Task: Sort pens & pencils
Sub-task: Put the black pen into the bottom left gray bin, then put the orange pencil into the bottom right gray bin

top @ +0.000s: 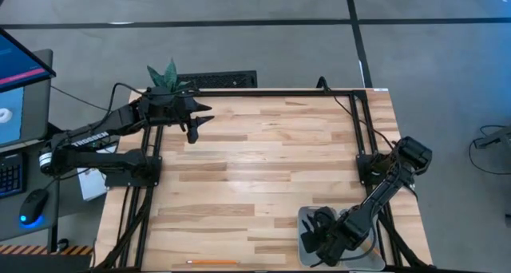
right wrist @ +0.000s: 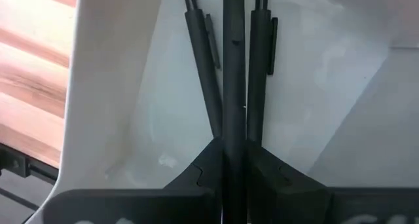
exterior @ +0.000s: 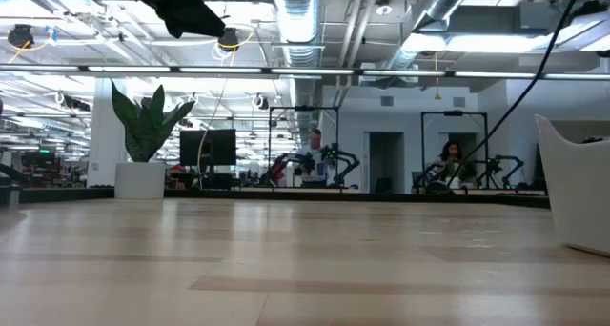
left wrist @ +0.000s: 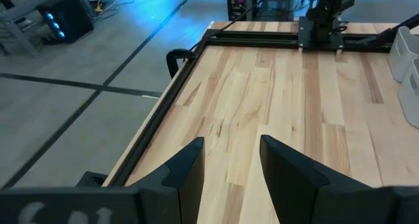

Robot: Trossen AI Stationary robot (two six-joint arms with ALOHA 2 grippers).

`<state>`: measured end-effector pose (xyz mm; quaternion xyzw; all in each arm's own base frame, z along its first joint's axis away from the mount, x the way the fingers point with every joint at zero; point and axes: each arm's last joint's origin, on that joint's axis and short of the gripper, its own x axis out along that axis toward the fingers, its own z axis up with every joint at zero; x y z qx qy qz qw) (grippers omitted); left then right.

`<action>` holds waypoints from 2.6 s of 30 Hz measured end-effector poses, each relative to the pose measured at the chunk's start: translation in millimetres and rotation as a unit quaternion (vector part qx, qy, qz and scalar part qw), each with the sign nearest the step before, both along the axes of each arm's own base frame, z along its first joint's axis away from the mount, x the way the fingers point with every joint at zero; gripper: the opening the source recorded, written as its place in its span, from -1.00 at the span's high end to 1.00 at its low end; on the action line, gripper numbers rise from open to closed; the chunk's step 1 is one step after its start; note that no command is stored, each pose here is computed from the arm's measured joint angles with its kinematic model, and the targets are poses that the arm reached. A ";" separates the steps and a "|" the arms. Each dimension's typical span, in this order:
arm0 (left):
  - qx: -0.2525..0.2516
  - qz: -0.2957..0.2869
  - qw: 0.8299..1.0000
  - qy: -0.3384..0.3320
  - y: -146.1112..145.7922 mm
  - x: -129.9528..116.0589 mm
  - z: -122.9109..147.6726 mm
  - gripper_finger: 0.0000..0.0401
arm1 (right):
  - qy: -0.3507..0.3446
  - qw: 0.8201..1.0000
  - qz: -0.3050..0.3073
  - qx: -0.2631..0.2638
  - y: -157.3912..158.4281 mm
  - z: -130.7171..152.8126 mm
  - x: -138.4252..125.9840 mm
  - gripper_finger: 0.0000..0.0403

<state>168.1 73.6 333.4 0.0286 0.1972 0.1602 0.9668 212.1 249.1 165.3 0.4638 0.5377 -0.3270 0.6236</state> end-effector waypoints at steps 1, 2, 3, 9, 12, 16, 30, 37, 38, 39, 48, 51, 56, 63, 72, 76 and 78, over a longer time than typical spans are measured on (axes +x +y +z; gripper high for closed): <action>0.000 0.000 1.000 0.000 0.0 0.0 0.0 0.30 | 0.000 1.000 0.000 0.000 0.0 0.0 0.0 0.69; 0.000 0.000 1.000 0.000 0.0 0.0 0.0 0.30 | 0.000 1.000 0.000 0.000 0.0 0.0 0.0 0.69; 0.000 0.000 1.000 0.000 0.0 0.0 0.0 0.30 | 0.000 1.000 0.000 0.000 0.0 0.0 0.0 0.69; 0.004 -0.002 1.000 0.002 0.0 0.0 0.0 0.30 | -0.001 1.000 0.006 -0.001 0.2 0.0 0.0 0.68; 0.004 -0.002 1.000 0.002 0.0 0.0 0.0 0.30 | -0.004 1.000 0.013 0.000 0.6 0.2 0.5 0.60; 0.004 -0.002 1.000 0.002 0.0 0.0 0.0 0.30 | -0.005 1.000 0.013 0.001 0.8 0.2 0.5 0.44; 0.004 -0.002 1.000 0.002 0.0 0.0 0.0 0.30 | -0.015 1.000 0.017 0.012 3.5 6.9 3.4 0.14; 0.004 -0.002 1.000 0.001 0.0 0.0 0.0 0.30 | -0.037 0.996 0.075 0.019 11.8 35.4 15.5 0.16; 0.004 -0.002 1.000 0.001 0.0 0.0 0.0 0.30 | -0.038 0.995 0.086 0.014 11.7 40.7 17.3 0.16; 0.004 -0.002 1.000 0.001 0.0 0.0 0.0 0.30 | -0.038 0.995 0.096 0.008 10.6 45.9 19.5 0.16; 0.004 -0.002 1.000 0.001 0.0 0.0 0.0 0.30 | -0.028 0.986 0.157 -0.044 -14.1 98.9 45.8 0.15; 0.003 -0.001 1.000 0.001 0.0 0.0 0.2 0.30 | -0.042 0.977 0.200 -0.055 -26.6 113.4 59.0 0.16; 0.005 -0.003 1.000 0.002 0.0 0.0 0.2 0.30 | -0.062 0.954 0.282 -0.084 -51.4 122.2 80.2 0.16; -0.002 -0.006 1.000 0.023 -0.9 -1.7 -3.8 0.30 | -0.066 0.926 0.351 -0.120 -90.6 122.4 104.0 0.15; -0.043 -0.085 0.994 0.055 -17.3 -6.6 -9.7 0.30 | -0.155 0.906 0.362 -0.155 -134.6 129.5 140.9 0.15; -0.062 -0.122 0.990 0.040 -31.8 -12.3 -5.6 0.30 | -0.175 0.910 0.339 -0.162 -150.7 131.7 149.9 0.15; -0.072 -0.136 0.988 0.030 -39.7 -16.4 -2.6 0.30 | -0.179 0.912 0.329 -0.164 -157.9 132.3 152.9 0.15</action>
